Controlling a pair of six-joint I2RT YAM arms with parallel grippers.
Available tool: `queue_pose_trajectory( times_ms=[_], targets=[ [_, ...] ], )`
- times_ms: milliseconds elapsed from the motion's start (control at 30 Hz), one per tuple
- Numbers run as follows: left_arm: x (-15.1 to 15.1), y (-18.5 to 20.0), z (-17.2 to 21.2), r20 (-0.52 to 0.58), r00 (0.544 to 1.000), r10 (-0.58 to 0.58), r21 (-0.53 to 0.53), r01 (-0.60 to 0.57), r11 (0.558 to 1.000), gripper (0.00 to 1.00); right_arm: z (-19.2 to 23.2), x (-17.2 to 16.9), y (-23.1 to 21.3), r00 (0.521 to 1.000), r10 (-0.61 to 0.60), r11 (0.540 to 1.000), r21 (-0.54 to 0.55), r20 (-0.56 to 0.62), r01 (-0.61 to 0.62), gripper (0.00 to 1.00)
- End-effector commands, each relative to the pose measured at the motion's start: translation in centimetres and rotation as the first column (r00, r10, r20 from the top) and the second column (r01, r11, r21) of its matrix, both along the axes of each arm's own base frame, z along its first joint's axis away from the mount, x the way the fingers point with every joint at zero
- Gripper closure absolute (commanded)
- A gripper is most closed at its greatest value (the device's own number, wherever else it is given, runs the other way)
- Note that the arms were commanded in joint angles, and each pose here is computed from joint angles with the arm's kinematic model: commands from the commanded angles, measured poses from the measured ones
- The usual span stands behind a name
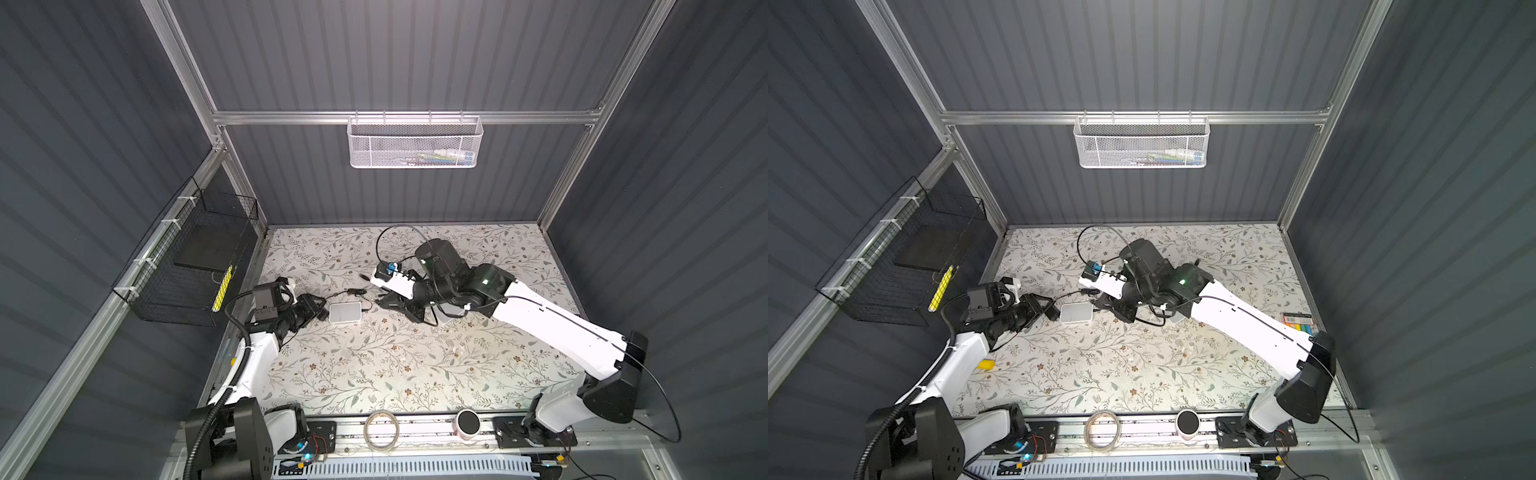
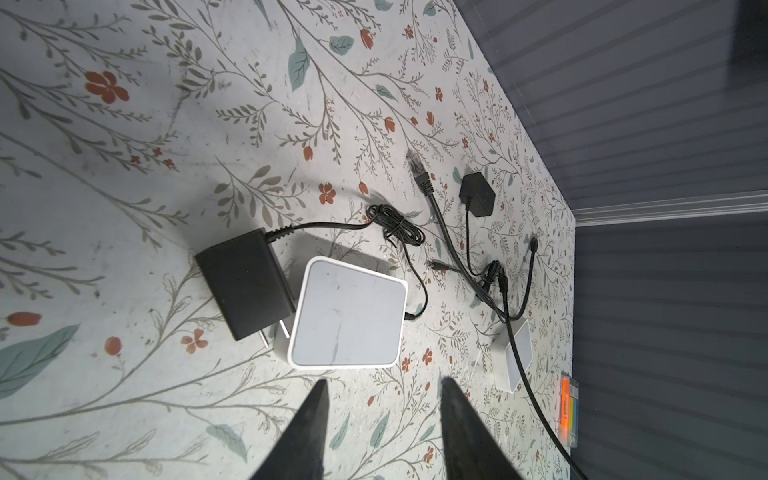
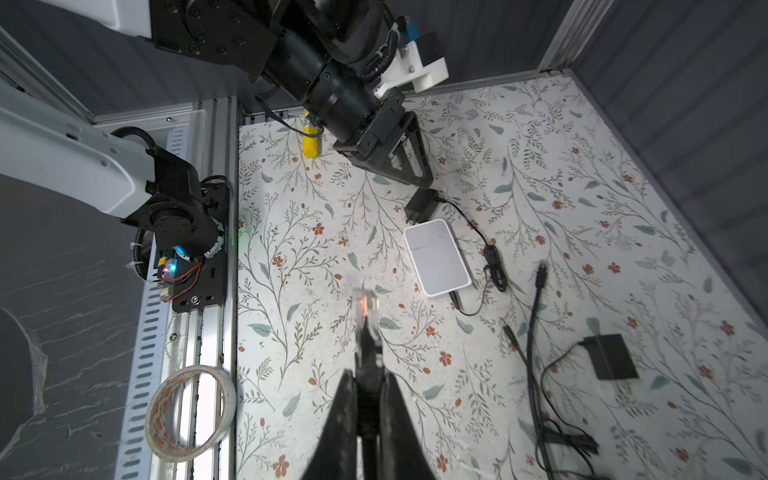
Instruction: Insert the plug into the switch port
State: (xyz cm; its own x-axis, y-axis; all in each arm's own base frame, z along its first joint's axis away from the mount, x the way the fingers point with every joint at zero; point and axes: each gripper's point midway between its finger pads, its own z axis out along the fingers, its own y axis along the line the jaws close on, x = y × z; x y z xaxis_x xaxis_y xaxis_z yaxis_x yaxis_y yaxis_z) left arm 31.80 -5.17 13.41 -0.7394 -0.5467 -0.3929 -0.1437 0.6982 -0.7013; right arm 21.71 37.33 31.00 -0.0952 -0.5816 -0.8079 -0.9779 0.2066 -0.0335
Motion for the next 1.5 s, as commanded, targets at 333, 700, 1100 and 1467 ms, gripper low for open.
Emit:
queue_pose_trajectory(
  times_ms=[333, 700, 1100, 1467],
  targets=[
    [0.3, -4.5, 2.7, 0.083, 0.976, -0.199, 0.019, 0.199, 0.980, 0.54, 12.3, 6.1, -10.1, 0.904, -0.339, 0.934, -0.020, 0.261, 0.356, 1.00],
    [1.3, -6.6, 2.0, 0.077, 0.963, -0.257, 0.024, 0.256, 0.966, 0.55, 18.1, 7.7, -11.3, 0.845, -0.389, 0.918, 0.074, 0.368, 0.390, 1.00],
    [1.5, -6.8, 1.3, 0.050, 0.962, -0.270, 0.018, 0.270, 0.963, 0.55, 3.4, 16.3, -12.2, 0.876, -0.468, 0.867, -0.129, 0.118, 0.481, 1.00],
    [1.6, -7.4, 1.1, 0.055, 0.957, -0.285, 0.002, 0.285, 0.958, 0.55, 0.5, 14.3, -11.4, 0.913, -0.405, 0.906, -0.151, -0.038, 0.396, 1.00]
  ],
)
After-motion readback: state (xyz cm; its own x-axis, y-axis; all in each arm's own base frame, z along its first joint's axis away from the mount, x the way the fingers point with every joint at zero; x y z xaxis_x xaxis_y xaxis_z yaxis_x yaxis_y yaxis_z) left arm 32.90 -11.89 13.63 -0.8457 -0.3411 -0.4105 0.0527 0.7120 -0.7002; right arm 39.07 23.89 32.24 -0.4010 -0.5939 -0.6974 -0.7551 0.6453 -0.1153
